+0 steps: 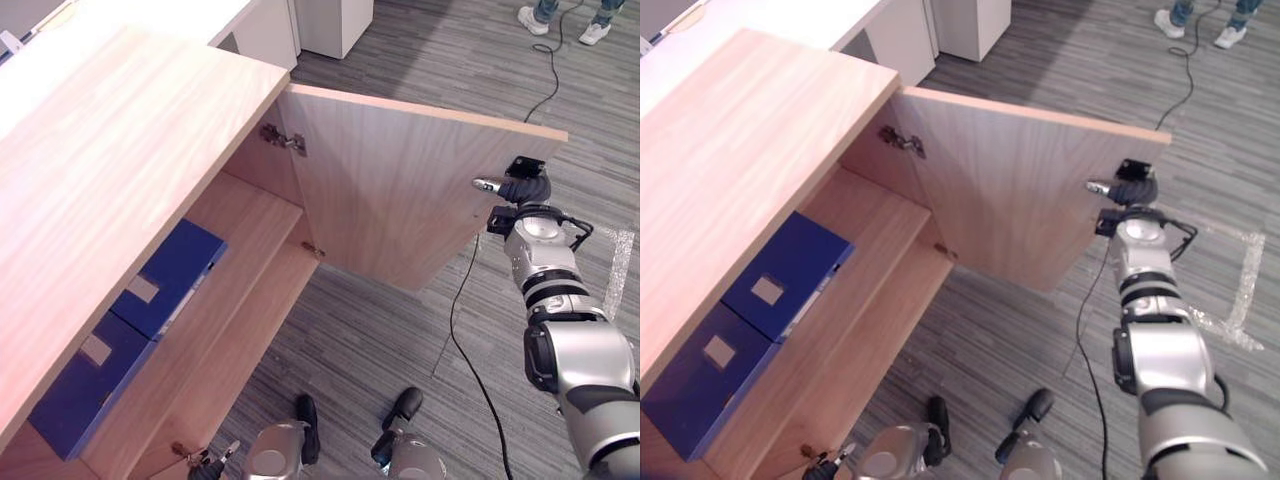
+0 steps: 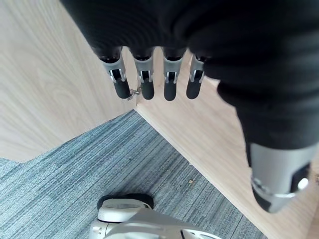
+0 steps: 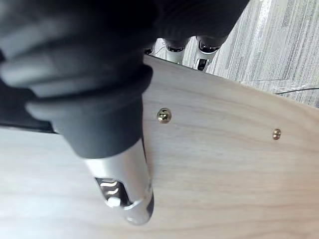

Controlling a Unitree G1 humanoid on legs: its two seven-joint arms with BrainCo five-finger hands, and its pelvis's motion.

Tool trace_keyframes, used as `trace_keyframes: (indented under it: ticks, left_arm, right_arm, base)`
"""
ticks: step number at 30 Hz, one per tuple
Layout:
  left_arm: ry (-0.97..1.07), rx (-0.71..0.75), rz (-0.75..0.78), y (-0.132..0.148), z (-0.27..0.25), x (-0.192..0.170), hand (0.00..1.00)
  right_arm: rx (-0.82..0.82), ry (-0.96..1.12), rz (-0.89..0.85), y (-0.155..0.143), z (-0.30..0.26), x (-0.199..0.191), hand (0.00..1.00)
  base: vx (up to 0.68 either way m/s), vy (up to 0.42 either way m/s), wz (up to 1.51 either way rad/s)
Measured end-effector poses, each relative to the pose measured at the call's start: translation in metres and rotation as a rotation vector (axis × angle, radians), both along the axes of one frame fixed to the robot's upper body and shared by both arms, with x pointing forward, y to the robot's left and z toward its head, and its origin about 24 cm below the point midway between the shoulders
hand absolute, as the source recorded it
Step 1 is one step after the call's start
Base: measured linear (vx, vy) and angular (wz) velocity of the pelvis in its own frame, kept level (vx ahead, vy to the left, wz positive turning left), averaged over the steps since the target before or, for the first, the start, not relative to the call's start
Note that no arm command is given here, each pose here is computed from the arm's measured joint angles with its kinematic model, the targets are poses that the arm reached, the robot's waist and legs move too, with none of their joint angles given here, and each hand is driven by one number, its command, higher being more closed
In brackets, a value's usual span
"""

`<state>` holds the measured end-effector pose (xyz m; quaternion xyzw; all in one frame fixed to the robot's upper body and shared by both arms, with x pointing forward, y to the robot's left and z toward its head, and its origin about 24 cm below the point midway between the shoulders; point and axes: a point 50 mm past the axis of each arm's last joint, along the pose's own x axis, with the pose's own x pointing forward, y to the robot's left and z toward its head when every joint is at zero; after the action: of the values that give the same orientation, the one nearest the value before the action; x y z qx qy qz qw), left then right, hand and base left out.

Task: Walk over to the cabinet, pick up the folder, carry it to the office cabinet, place the folder inside the office cabinet, then close the office cabinet door

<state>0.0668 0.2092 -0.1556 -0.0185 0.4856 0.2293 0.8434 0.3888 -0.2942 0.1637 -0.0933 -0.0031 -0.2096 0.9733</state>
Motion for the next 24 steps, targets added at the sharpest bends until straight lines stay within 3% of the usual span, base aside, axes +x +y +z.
trace_keyframes:
  ticks: [5,8,13,19,24]
  left_arm:
    - [0.001,0.002,-0.009,0.0,0.0,0.0,0.0]
    - [0.006,-0.002,-0.023,0.001,0.0,-0.002,0.0]
    - [0.001,0.002,-0.041,0.006,0.001,-0.002,0.0]
    - [-0.002,0.021,-0.061,0.015,0.003,0.0,0.0]
    - [0.0,0.034,-0.048,0.02,0.004,-0.001,0.0]
  right_arm:
    - [-0.232,0.075,0.111,0.003,0.007,-0.001,0.0]
    - [-0.485,0.14,0.274,0.011,0.007,-0.012,0.0]
    - [-0.936,0.35,0.727,0.044,-0.013,-0.049,0.0]
    - [-1.009,0.423,1.302,0.109,-0.061,-0.102,0.0]
    - [-0.97,0.334,1.536,0.15,-0.072,-0.127,0.0]
  base:
    - [0.0,0.021,-0.07]
    - [0.03,0.025,-0.21]
    - [0.04,0.003,-0.32]
    - [0.02,-0.017,-0.1]
    - [-0.01,0.014,-0.02]
